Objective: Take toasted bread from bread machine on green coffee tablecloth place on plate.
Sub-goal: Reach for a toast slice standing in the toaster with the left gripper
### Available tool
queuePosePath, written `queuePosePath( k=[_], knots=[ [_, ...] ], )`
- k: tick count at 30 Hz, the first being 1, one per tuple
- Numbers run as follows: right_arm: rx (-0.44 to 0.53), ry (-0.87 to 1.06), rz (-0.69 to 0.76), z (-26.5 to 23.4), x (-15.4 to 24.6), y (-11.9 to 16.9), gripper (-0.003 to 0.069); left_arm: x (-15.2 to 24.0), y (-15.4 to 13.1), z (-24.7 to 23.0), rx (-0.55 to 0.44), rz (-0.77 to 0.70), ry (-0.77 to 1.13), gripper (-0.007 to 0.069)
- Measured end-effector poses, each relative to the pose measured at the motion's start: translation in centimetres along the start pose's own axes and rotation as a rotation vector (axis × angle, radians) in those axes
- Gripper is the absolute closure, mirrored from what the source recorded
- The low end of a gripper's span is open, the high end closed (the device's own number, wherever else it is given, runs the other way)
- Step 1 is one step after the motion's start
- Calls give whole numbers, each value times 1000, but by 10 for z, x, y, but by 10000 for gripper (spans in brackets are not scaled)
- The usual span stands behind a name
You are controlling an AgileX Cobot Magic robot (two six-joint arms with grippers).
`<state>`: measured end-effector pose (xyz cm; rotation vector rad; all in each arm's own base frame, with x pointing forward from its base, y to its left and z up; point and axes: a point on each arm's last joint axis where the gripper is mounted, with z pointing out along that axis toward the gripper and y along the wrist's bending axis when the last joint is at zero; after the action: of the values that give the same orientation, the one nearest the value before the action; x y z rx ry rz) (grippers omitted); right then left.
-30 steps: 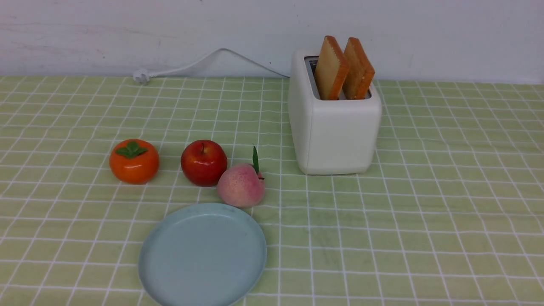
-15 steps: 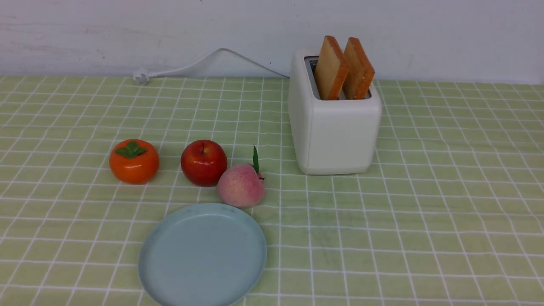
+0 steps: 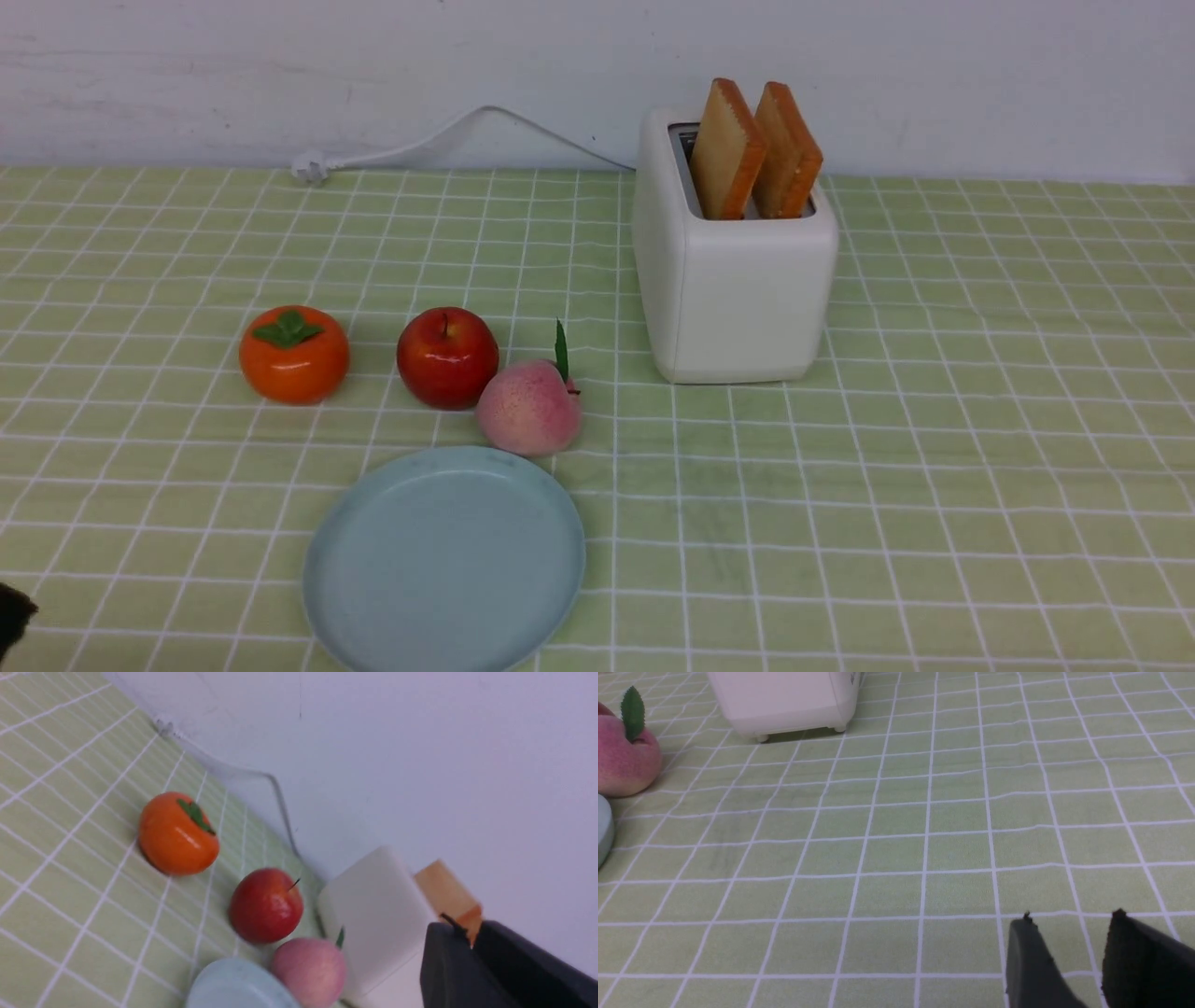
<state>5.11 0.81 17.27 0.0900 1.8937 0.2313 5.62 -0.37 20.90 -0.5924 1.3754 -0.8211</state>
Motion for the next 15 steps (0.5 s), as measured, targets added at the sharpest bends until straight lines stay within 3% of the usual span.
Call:
queuePosePath(
  k=[3, 6, 9, 15],
  knots=[
    [0, 0, 1, 0, 0, 0, 418, -2, 0, 0, -4, -82, -24, 547],
    [1, 0, -2, 0, 0, 0, 418, -1, -6, 0, 7, -41, 38, 566],
    [3, -4, -9, 0, 0, 0, 418, -12, -32, -4, 81, 99, 80, 631],
    [1, -88, 0, 1, -6, -1, 418, -42, -86, 1, 166, 420, 154, 638]
  ],
)
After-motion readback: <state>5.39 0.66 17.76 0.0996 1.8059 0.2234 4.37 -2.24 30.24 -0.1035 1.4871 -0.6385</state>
